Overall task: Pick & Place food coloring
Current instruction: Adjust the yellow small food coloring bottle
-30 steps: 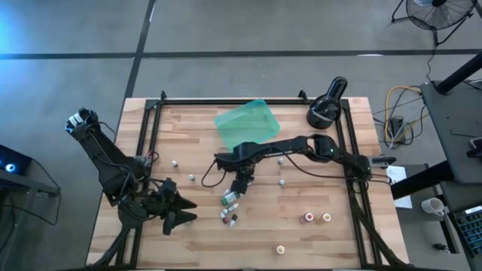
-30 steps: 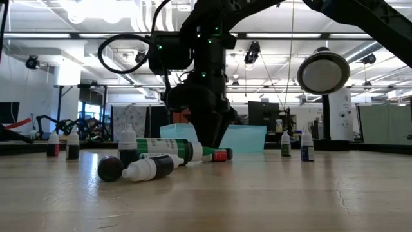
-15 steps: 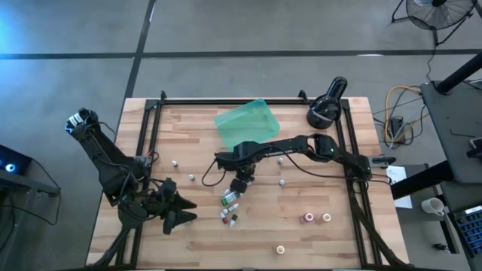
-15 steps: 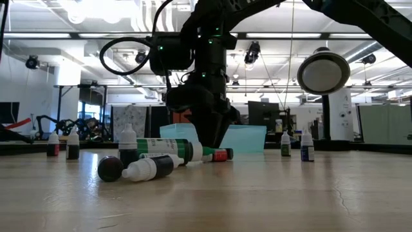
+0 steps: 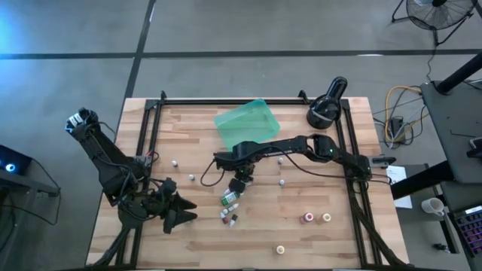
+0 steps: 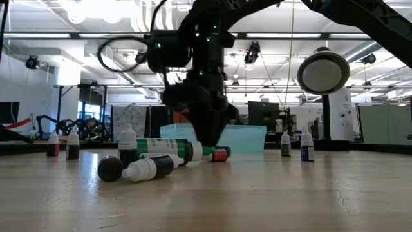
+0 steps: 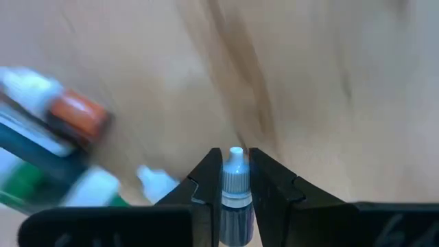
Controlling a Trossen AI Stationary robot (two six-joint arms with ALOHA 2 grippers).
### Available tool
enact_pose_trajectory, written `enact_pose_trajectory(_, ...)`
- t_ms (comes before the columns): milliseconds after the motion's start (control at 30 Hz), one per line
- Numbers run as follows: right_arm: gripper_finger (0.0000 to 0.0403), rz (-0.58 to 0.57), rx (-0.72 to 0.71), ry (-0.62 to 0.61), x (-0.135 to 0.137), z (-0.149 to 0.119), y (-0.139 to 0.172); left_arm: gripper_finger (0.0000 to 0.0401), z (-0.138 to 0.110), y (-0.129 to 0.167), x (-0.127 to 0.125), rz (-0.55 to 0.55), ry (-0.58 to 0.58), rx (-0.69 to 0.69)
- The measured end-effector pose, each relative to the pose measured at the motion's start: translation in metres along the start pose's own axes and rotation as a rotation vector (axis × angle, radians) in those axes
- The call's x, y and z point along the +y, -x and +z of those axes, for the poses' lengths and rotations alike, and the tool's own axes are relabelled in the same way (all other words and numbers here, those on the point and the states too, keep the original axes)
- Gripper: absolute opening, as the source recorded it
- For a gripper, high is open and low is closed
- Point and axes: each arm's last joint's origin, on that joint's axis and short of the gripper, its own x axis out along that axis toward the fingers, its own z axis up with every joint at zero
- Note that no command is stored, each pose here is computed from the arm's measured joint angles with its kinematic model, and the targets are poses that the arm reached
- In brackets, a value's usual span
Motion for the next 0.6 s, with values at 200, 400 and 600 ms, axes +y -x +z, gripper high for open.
enact_pose_trajectory(200,0.0040,0.073,-0.296,0.053,0.019,0.017,0.027,0.0225,0.000,0.000,0.000,0.000,0.001,0.000)
enact_pose_trajectory(400,0.0037,0.169,-0.684,0.086,0.044,0.040,0.048,0.0225,0.000,0.000,0.000,0.000,0.000,0.000)
enact_pose_trajectory(600,0.0036,0.195,-0.783,0.085,0.055,0.044,0.034,0.0225,-0.002,0.002,-0.002,-0.014,0.002,0.008)
